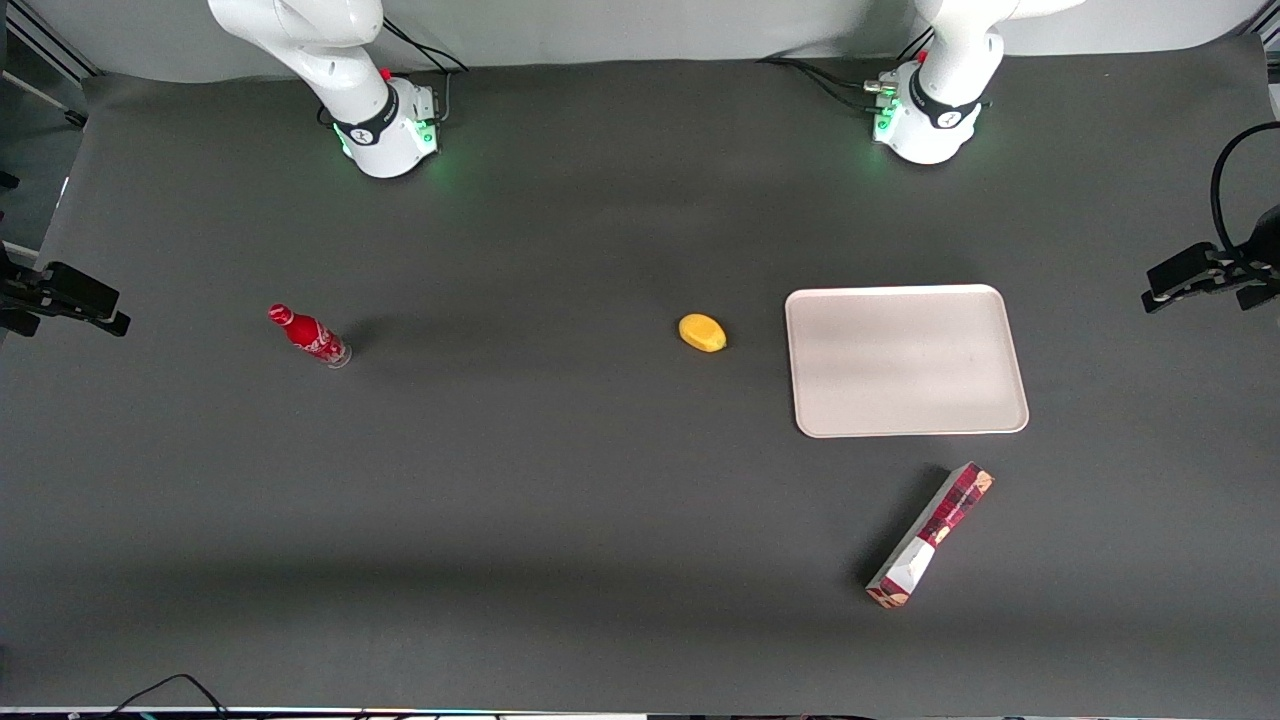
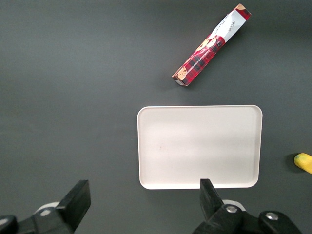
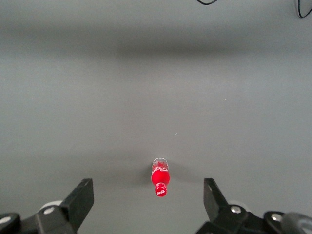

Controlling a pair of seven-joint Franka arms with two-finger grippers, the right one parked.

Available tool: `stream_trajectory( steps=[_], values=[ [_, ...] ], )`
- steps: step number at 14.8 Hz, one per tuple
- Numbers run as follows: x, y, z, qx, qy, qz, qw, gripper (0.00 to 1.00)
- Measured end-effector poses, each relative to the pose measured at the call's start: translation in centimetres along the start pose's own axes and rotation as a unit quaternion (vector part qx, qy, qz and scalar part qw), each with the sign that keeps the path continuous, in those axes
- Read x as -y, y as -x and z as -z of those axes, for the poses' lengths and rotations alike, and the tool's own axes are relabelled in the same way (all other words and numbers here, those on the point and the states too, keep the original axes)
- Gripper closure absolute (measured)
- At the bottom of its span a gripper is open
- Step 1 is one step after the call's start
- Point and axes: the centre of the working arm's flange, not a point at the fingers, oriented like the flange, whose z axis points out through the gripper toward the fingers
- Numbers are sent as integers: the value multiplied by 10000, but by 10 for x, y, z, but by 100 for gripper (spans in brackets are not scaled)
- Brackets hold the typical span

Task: Place red cookie box on tray
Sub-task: 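Move the left gripper down over the red tartan cookie box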

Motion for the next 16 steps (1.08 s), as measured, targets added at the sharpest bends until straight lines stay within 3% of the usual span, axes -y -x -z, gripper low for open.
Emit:
stream_trajectory(
  steps=[5,11,16],
  values=[
    [-5,-1,1,-16,4,-48,10000,0],
    [-33,-37,-21,-385,34,-303,9988,0],
    [-74,-89,-90,-216,52,-723,9971,0]
  ],
)
